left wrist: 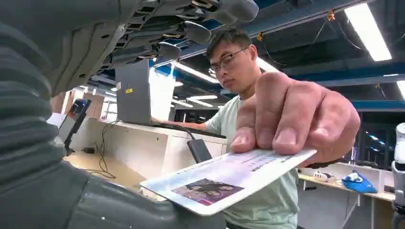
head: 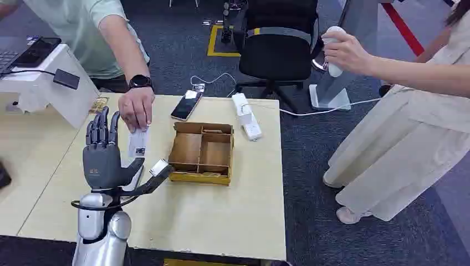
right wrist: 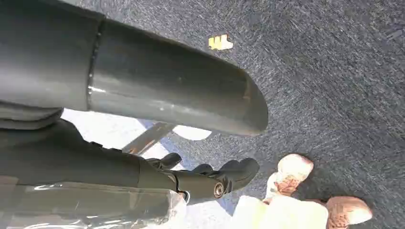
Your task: Pass the card to the sensor for recognition and then transmit it.
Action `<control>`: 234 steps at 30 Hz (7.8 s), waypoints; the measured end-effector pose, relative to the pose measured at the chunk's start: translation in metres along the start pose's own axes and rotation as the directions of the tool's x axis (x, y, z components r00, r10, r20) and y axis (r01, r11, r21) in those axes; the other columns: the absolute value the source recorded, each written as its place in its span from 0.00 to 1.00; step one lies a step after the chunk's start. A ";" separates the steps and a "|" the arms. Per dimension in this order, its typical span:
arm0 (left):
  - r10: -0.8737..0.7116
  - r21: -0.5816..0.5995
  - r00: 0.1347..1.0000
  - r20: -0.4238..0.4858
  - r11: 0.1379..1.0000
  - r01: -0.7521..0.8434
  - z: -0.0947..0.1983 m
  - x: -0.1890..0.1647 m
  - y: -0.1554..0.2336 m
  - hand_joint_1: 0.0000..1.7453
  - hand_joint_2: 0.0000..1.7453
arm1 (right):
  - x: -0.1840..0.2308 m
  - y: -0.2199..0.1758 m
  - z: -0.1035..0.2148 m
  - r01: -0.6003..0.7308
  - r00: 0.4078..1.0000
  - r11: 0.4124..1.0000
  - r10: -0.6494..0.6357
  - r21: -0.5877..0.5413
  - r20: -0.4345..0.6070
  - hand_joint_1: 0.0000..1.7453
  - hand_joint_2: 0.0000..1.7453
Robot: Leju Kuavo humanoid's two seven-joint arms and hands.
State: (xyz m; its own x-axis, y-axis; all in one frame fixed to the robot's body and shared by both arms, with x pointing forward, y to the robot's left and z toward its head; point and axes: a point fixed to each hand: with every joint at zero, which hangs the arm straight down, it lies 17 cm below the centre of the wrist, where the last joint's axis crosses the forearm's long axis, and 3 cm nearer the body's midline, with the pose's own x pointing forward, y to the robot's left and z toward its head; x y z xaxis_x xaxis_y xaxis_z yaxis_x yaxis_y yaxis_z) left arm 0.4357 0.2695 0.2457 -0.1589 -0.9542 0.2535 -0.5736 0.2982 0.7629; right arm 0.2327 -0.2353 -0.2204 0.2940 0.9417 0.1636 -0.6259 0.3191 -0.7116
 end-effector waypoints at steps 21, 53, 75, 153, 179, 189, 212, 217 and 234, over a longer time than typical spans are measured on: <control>0.045 0.008 0.999 -0.022 0.999 -0.045 0.000 -0.005 0.001 0.13 1.00 | 0.000 0.000 0.000 0.000 1.000 1.000 0.000 0.000 0.000 0.00 0.00; 0.100 -0.037 0.995 -0.015 0.994 -0.100 0.002 -0.003 -0.007 1.00 1.00 | 0.001 -0.001 -0.001 0.000 1.000 1.000 0.000 0.000 0.001 0.00 0.00; 0.254 -0.226 0.948 -0.192 0.928 -0.295 0.054 -0.036 -0.063 1.00 1.00 | -0.001 0.004 0.003 -0.001 1.000 1.000 0.001 -0.007 0.011 0.00 0.00; 0.377 -0.236 0.757 -0.534 0.793 -0.562 0.100 -0.076 -0.116 1.00 1.00 | -0.004 0.004 0.003 0.005 1.000 1.000 -0.005 -0.001 0.008 0.00 0.00; 0.472 -0.179 0.714 -0.518 0.756 -0.630 0.088 -0.060 -0.108 1.00 1.00 | -0.005 0.004 0.002 0.007 1.000 1.000 -0.007 -0.002 0.014 0.00 0.00; 0.348 -0.209 0.776 -0.527 0.832 -0.515 0.091 -0.082 -0.103 1.00 1.00 | -0.005 0.004 0.002 0.007 1.000 1.000 -0.007 -0.001 0.013 0.00 0.00; 0.313 -0.227 0.791 -0.525 0.845 -0.485 0.105 -0.099 -0.096 1.00 1.00 | -0.007 0.005 0.003 0.015 1.000 1.000 -0.015 -0.004 0.009 0.00 0.00; 0.310 -0.222 0.781 -0.542 0.844 -0.488 0.110 -0.104 -0.094 1.00 1.00 | -0.008 0.004 0.003 0.015 1.000 1.000 -0.015 -0.006 0.009 0.00 0.00; 0.343 -0.123 0.728 -0.594 0.856 -0.503 0.114 -0.134 -0.077 1.00 1.00 | -0.008 0.006 0.004 0.016 1.000 1.000 -0.016 -0.002 0.007 0.00 0.00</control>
State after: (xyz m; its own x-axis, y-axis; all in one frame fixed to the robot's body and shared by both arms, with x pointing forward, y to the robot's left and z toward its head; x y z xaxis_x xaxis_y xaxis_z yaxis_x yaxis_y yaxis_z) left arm 0.4096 0.3722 0.0855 0.1646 -0.5780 0.7993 -0.3124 0.7380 0.5981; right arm 0.2242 -0.2408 -0.2234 0.2990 0.9371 0.1798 -0.6193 0.3340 -0.7106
